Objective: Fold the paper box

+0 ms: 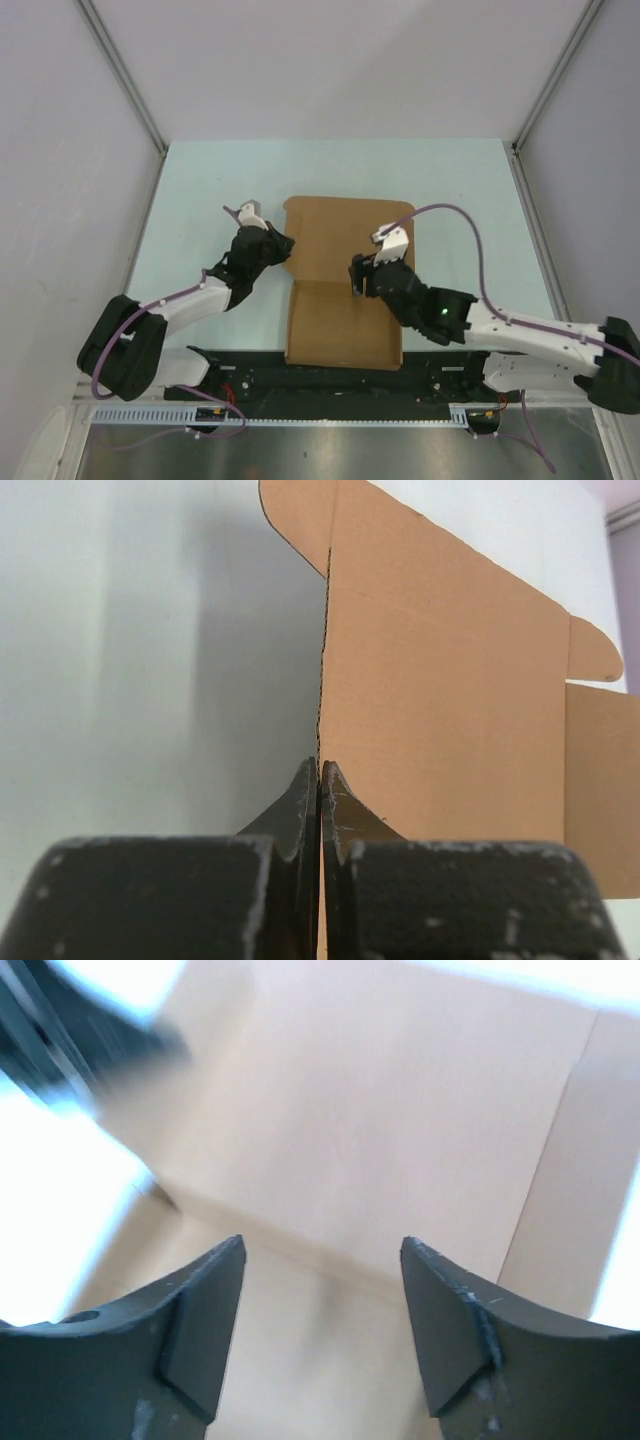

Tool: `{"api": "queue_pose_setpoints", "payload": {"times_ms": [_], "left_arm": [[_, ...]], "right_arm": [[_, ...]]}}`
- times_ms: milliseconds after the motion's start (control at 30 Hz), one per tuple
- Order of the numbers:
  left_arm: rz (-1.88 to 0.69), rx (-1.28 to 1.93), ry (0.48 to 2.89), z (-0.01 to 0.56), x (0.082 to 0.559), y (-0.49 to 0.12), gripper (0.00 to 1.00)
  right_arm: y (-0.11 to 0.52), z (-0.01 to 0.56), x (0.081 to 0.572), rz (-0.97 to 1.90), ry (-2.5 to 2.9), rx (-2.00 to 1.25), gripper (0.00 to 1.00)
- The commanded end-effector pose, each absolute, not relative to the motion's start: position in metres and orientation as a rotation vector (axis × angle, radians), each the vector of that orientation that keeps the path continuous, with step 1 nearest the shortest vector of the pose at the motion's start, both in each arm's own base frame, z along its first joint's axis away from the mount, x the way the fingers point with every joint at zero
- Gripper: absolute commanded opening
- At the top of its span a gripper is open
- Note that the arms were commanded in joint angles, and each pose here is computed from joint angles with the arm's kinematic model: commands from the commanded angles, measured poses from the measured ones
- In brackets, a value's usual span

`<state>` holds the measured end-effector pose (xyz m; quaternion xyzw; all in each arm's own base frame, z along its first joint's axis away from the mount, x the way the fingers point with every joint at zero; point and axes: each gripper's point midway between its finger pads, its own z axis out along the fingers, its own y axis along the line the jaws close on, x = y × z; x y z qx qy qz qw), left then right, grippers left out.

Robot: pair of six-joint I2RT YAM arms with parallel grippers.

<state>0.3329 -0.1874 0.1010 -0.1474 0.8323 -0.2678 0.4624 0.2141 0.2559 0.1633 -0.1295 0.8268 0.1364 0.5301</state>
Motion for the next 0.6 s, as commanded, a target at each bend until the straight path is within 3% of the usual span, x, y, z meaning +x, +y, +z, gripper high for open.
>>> {"api": "queue_pose_setpoints", "payload": {"times_ms": [0, 233, 567], "left_arm": [[-0.658, -0.316, 1.848, 0.155, 0.352, -0.182, 0.00], [-0.651, -0.353, 1.685, 0.181, 0.365, -0.175, 0.00], [-0.659, -0.325, 1.589, 0.187, 0.384, -0.182, 0.00]], "right_arm": [[0.220, 0.254, 0.242, 0.330, 1.806, -0.123, 0.72], [0.140, 0.241, 0.305, 0.207, 1.863, 0.108, 0.78], [0.129, 0.209, 0.370, 0.414, 1.891, 0.216, 0.89]]}}
